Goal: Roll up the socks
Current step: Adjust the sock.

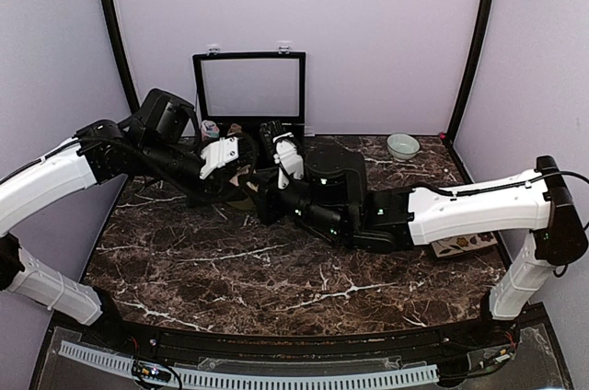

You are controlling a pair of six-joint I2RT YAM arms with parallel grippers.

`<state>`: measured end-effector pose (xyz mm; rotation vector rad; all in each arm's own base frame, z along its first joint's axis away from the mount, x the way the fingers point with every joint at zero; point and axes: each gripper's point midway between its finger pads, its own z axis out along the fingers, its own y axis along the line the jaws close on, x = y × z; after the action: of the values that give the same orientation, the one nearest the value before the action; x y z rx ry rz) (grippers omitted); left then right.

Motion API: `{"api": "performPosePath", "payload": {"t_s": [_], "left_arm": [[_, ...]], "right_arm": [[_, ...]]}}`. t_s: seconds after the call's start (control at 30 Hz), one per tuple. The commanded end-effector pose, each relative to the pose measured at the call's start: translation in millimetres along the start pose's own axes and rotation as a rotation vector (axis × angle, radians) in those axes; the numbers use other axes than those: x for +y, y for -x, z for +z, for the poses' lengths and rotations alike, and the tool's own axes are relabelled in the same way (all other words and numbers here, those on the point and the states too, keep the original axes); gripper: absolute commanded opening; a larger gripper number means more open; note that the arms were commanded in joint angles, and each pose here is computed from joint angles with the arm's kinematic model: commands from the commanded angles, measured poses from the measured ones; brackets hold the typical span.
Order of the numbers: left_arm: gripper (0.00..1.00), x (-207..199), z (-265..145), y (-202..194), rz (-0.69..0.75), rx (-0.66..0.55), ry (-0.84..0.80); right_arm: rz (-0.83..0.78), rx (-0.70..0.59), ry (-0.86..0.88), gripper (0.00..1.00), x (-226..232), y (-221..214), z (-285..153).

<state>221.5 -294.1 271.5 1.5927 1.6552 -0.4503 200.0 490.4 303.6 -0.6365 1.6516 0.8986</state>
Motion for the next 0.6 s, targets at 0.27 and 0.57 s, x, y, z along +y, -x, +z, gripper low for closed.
{"api": "performPosePath", "payload": {"t_s": [0.27,0.57], "left_arm": [[0.36,37,2,-15,0.063,0.077,0.260],[0.00,13,-8,4,0.015,-0.003,0.085]], "right_arm": [[0.337,-0.078,0.114,0.00,21,37,4],[0.310,-0.057,0.176,0.43,24,34,-7]]}}
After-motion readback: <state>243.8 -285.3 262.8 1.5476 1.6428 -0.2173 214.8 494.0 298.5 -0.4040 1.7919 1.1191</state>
